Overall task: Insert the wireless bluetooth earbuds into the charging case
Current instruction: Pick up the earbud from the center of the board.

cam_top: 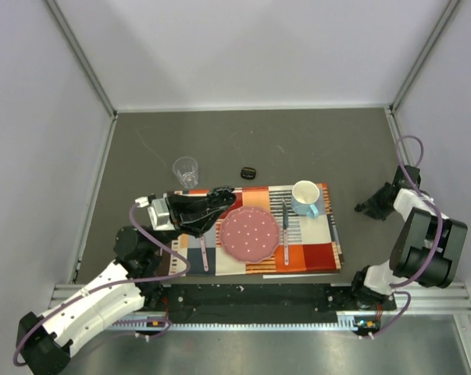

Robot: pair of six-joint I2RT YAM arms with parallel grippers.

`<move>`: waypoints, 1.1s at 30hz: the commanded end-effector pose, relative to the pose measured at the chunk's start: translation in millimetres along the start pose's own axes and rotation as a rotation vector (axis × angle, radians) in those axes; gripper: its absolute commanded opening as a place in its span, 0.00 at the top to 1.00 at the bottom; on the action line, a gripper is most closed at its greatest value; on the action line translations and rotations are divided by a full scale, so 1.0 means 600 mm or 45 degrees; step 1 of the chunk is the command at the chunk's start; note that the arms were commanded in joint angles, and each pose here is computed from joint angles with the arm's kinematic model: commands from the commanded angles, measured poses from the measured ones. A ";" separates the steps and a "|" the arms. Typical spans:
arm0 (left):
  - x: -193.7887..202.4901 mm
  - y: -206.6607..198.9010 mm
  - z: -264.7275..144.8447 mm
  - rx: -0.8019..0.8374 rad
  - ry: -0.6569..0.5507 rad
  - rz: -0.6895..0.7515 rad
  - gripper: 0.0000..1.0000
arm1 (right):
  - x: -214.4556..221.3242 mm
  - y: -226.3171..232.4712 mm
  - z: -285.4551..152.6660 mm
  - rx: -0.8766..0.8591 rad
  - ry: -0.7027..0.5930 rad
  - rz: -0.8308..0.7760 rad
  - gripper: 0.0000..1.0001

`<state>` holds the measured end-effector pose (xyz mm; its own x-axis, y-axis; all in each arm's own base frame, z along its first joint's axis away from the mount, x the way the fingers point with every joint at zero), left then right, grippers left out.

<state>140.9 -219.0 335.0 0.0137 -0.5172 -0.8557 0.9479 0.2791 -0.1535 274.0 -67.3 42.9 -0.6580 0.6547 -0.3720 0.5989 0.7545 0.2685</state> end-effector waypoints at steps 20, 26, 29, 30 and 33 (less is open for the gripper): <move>-0.014 -0.007 0.006 0.028 -0.037 0.011 1.00 | -0.026 0.041 0.015 -0.204 -0.011 -0.025 0.86; -0.014 -0.007 0.006 0.026 -0.037 0.013 1.00 | -0.025 0.042 0.014 -0.210 -0.011 -0.030 1.00; -0.013 -0.006 0.006 0.025 -0.034 0.009 1.00 | -0.029 0.049 0.002 -0.242 -0.033 -0.051 1.00; -0.014 -0.007 0.006 0.027 -0.035 0.012 1.00 | -0.032 0.054 -0.005 -0.263 -0.046 -0.064 1.00; -0.014 -0.006 0.006 0.024 -0.034 0.019 1.00 | -0.047 0.091 -0.056 -0.410 -0.104 -0.120 1.00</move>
<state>142.8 -220.8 332.2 0.0059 -0.5101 -0.8601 0.9466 0.2801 -0.1597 296.7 -49.9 50.7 -0.6760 0.6376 -0.3695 0.4879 0.7630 0.4240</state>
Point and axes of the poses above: each gripper's point midway between its finger pads, its own z axis out along the fingers, its own y axis along the line the jaws close on, x = y × z, the point moved 2 cm from there along -z, back along the fingers, and after that the axes turned 11 degrees about -z, right-handed, at the moved point
